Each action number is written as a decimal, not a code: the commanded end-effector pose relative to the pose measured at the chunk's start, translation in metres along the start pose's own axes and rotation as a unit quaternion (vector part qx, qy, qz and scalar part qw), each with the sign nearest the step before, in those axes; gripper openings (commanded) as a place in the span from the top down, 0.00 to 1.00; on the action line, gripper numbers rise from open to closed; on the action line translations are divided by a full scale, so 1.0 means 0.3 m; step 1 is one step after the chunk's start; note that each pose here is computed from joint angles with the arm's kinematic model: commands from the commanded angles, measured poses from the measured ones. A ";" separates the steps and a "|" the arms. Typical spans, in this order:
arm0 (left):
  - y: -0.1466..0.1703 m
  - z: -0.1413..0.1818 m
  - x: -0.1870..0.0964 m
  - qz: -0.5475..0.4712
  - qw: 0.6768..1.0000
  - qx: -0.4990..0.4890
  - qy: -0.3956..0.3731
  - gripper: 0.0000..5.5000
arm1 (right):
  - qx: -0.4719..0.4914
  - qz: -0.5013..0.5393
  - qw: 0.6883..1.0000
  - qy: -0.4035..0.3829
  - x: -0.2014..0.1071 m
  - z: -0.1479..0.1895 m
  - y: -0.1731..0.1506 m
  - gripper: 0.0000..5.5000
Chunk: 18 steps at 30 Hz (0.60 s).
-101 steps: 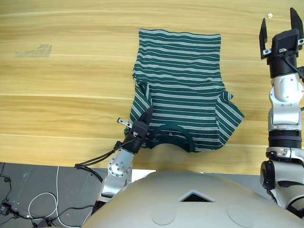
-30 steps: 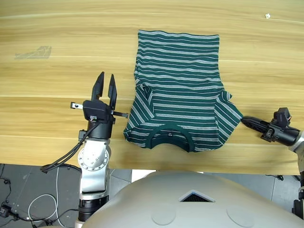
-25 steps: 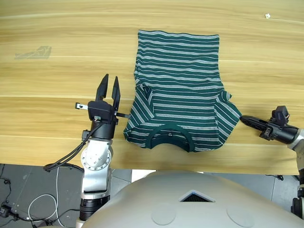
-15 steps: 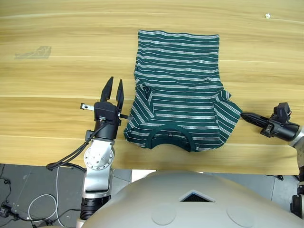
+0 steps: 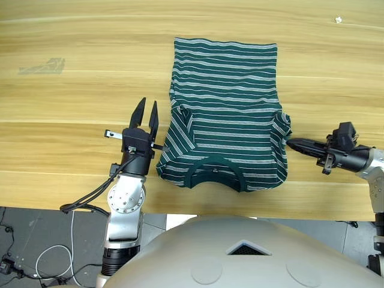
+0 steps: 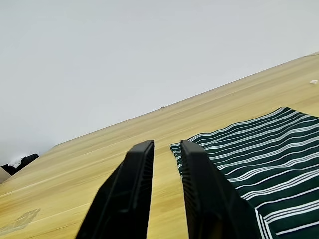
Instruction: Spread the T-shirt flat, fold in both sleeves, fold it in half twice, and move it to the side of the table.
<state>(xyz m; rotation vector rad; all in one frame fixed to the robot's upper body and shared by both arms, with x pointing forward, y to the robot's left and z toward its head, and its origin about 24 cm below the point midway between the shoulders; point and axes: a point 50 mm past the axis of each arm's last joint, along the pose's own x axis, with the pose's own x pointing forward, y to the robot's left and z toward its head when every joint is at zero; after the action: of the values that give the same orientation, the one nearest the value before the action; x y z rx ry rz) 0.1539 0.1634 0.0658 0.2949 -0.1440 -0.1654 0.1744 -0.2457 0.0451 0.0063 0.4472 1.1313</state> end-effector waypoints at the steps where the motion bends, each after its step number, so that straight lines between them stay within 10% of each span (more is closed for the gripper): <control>1: -0.015 -0.008 0.003 -0.011 1.000 0.004 0.002 0.82 | -0.048 0.019 0.999 0.003 0.055 0.024 0.033 0.99; 13: -0.026 -0.013 0.000 -0.011 1.000 0.002 0.011 0.82 | -0.049 -0.015 0.998 -0.025 0.108 0.030 0.018 0.99; 18: -0.031 -0.017 0.006 -0.018 1.000 0.004 0.014 0.82 | -0.006 0.045 0.997 -0.061 0.098 0.050 0.062 0.85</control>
<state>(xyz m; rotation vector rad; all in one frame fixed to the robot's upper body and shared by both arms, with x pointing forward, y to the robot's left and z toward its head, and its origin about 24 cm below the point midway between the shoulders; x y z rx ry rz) 0.1542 0.1558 0.0619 0.2982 -0.1343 -0.1880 0.1745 -0.2098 0.0444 0.0444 0.3514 1.1772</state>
